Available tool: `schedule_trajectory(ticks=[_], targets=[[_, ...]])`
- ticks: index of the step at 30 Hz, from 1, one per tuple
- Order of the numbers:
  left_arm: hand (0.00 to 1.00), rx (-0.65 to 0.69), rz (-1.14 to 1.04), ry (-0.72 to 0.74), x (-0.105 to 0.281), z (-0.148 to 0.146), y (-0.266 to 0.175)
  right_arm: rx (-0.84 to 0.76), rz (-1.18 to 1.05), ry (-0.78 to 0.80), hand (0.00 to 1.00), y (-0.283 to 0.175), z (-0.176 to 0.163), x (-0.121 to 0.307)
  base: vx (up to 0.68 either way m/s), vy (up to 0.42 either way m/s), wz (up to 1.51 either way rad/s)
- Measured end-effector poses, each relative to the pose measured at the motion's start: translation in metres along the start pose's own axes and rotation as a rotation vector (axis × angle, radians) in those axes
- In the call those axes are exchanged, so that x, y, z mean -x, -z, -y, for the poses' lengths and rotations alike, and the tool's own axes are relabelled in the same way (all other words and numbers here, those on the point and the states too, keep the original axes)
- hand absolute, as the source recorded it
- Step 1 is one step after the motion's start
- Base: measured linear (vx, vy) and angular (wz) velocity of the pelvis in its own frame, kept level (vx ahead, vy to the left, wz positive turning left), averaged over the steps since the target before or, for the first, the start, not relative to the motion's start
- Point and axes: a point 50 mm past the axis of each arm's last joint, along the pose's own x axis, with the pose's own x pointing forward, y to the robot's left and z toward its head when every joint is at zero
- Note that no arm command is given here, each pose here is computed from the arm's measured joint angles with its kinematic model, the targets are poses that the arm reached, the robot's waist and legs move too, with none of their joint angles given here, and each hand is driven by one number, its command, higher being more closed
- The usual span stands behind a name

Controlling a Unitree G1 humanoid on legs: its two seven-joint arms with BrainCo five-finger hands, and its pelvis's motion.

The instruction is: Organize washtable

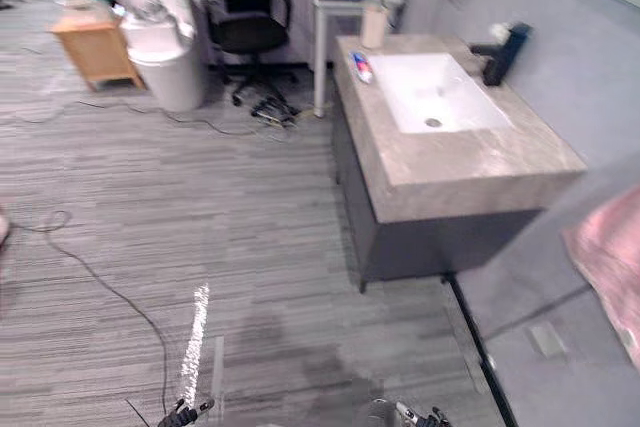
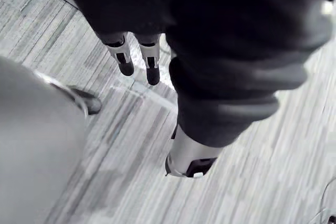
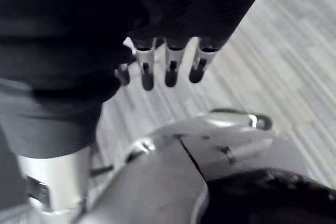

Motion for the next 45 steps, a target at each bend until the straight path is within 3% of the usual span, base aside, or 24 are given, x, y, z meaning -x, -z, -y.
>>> schedule_trajectory(ticks=[3,11,16,23,29,33,37,41,45], targets=[[0.00,0.016,-0.022,-0.053,0.003,-0.015,0.007,-0.012,0.022,-0.026,0.00,-0.006,-0.002,-0.001,0.14,0.072,0.22],[0.00,-0.045,-0.063,-0.048,0.004,-0.013,0.015,-0.071,0.057,-0.019,0.00,-0.008,-0.001,0.003,0.41,-0.073,0.42],[0.00,-0.050,-0.113,0.026,0.007,0.014,0.031,-0.105,0.111,0.037,0.00,-0.021,0.018,0.002,0.64,-0.227,0.07],[0.00,-0.090,-0.071,0.070,0.003,0.023,0.016,-0.106,0.083,0.052,0.00,-0.022,0.018,-0.001,0.63,-0.123,-0.10],[0.00,0.176,0.037,0.007,0.001,0.012,-0.006,-0.112,-0.079,0.155,0.00,0.016,0.031,0.005,0.40,0.158,-1.15],[0.00,0.231,-0.011,-0.050,0.006,-0.001,0.013,-0.036,-0.038,0.154,0.00,0.014,0.042,0.007,0.31,0.579,-1.86],[0.00,0.241,0.042,-0.098,0.006,-0.023,0.003,-0.043,-0.072,0.073,0.00,0.025,0.010,0.007,0.36,0.344,-1.16],[0.00,0.202,-0.010,-0.095,0.009,-0.022,0.017,-0.038,0.012,0.050,0.00,-0.010,0.002,-0.004,0.14,0.425,-2.11],[0.00,-0.111,-0.010,-0.049,0.005,-0.023,0.007,-0.121,-0.006,0.057,0.00,-0.002,-0.001,-0.001,0.05,0.339,-0.88]])
